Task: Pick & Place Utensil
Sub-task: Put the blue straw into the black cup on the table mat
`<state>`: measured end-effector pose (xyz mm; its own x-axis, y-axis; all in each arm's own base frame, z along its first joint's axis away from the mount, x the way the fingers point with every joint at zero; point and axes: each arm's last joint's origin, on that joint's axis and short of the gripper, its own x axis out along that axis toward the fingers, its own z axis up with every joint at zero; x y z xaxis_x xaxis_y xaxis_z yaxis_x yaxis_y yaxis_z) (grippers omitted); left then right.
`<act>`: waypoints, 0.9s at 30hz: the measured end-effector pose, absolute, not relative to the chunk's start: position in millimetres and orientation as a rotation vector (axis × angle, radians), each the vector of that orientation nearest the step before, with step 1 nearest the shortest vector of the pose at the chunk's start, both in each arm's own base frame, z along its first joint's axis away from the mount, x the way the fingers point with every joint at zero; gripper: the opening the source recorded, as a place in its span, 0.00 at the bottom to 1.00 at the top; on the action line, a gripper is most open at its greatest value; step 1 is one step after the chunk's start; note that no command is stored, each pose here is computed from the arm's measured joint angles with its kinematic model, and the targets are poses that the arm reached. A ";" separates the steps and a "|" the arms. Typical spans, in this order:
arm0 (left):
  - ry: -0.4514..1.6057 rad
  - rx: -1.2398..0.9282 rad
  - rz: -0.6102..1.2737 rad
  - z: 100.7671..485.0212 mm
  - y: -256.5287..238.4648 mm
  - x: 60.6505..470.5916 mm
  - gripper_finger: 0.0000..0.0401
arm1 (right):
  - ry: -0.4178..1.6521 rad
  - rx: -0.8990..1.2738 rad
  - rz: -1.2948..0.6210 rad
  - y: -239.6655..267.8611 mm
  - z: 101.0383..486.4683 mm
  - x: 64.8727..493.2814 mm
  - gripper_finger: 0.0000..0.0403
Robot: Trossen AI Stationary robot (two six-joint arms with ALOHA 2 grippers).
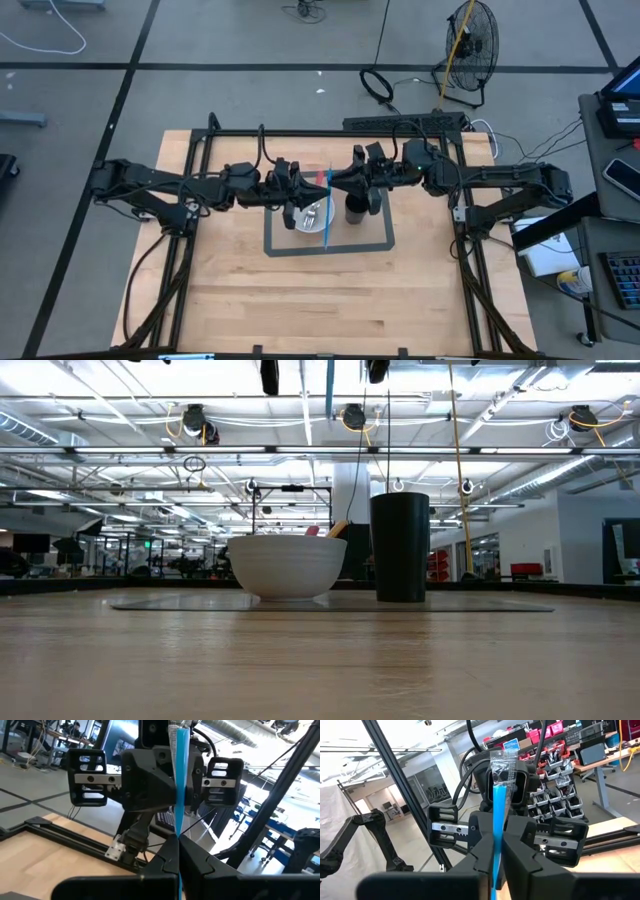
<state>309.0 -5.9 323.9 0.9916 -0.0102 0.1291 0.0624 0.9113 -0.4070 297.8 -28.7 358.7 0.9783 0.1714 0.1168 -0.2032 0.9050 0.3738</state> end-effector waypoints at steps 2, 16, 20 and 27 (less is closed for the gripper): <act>-0.125 -0.423 -0.037 323.9 -5.9 309.0 0.00 | -0.081 0.394 0.200 -28.5 358.8 297.8 0.05; -0.129 -0.426 -0.021 323.9 -5.6 309.0 0.02 | -0.079 0.374 0.216 -27.5 358.7 297.7 0.00; -0.129 -0.426 -0.020 323.9 -5.5 309.0 0.07 | -0.079 0.370 0.216 -27.5 358.7 297.7 0.00; -0.132 -0.420 0.001 323.8 -4.8 309.1 0.24 | -0.077 0.371 0.218 -27.3 358.5 297.8 0.00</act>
<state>309.1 -4.8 323.8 0.9914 0.0281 0.1275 0.0264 0.9132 -0.4067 297.8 -27.3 358.5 0.9737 0.1974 0.1141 -0.2253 0.9090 0.3508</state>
